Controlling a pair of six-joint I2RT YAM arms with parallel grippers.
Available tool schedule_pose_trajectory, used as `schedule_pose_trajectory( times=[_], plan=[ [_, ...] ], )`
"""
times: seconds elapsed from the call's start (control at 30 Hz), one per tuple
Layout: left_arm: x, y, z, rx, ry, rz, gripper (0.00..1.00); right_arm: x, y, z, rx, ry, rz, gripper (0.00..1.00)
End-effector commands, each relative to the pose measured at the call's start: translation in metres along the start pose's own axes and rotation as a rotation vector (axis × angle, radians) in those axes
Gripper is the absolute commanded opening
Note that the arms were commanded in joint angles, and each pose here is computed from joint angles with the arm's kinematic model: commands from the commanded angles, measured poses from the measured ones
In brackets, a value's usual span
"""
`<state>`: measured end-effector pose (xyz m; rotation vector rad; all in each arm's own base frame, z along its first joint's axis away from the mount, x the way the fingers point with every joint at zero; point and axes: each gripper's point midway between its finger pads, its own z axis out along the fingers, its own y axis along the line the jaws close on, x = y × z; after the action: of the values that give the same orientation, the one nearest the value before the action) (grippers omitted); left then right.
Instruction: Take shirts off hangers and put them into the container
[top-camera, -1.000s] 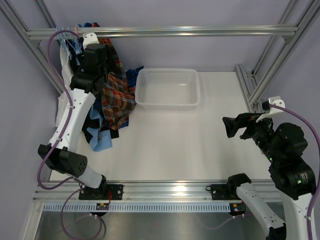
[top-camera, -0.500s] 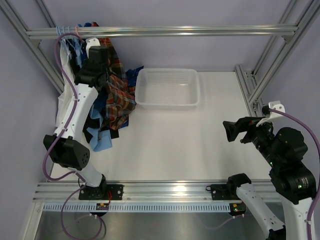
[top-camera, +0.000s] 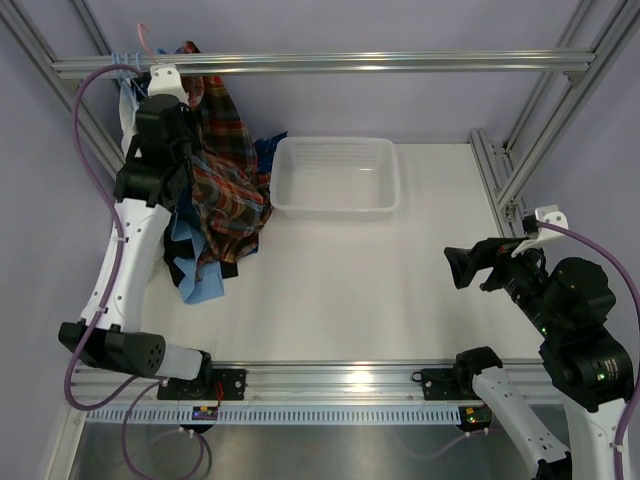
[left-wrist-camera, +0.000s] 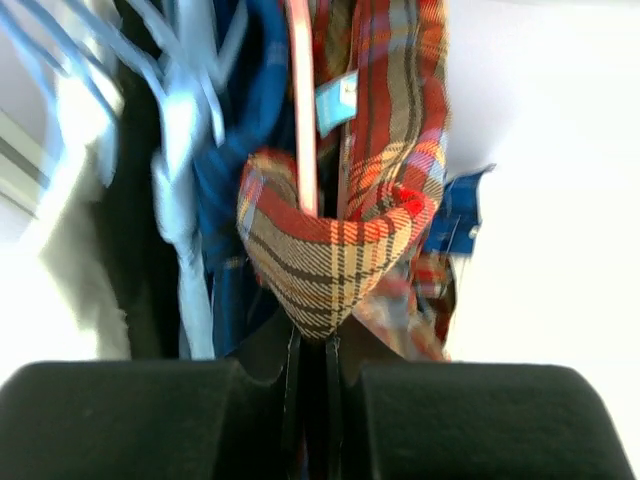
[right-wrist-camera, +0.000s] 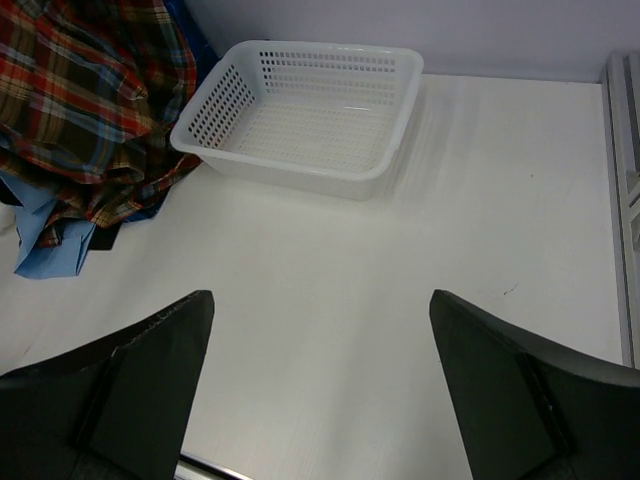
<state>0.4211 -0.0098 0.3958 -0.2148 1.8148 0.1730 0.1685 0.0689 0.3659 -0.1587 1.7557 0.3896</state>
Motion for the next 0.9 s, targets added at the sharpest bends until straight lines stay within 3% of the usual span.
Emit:
schedule_pose_trajectory(
  times=[0.0,0.13,0.3,0.37,0.47,0.63,0.8,0.87],
  plan=[
    [-0.095,0.010,-0.053,0.060,-0.291,-0.045,0.00,-0.002,0.008,-0.004,-0.041,-0.004,-0.007,0.99],
    [-0.084,0.016,-0.074,0.077,-0.253,-0.036,0.00,-0.003,0.008,-0.005,-0.043,-0.004,-0.013,1.00],
    [-0.009,0.032,-0.097,0.070,-0.017,0.044,0.00,-0.002,0.010,-0.003,-0.058,-0.006,-0.032,1.00],
    [0.015,0.041,-0.119,0.087,0.015,0.065,0.00,-0.003,0.011,-0.002,-0.067,-0.005,-0.041,0.99],
    [0.021,0.050,-0.159,0.136,-0.021,0.076,0.00,-0.009,0.014,0.004,-0.083,-0.006,-0.033,0.99],
    [-0.009,0.059,-0.224,0.234,-0.162,0.078,0.00,-0.023,0.029,0.021,-0.155,0.000,-0.013,0.99],
    [-0.091,0.064,-0.309,0.359,-0.515,-0.006,0.00,-0.043,0.038,0.033,-0.190,-0.028,0.051,1.00],
    [-0.125,0.055,-0.354,0.492,-0.650,0.003,0.00,-0.048,0.041,0.035,-0.203,-0.044,0.063,0.99]
  ],
)
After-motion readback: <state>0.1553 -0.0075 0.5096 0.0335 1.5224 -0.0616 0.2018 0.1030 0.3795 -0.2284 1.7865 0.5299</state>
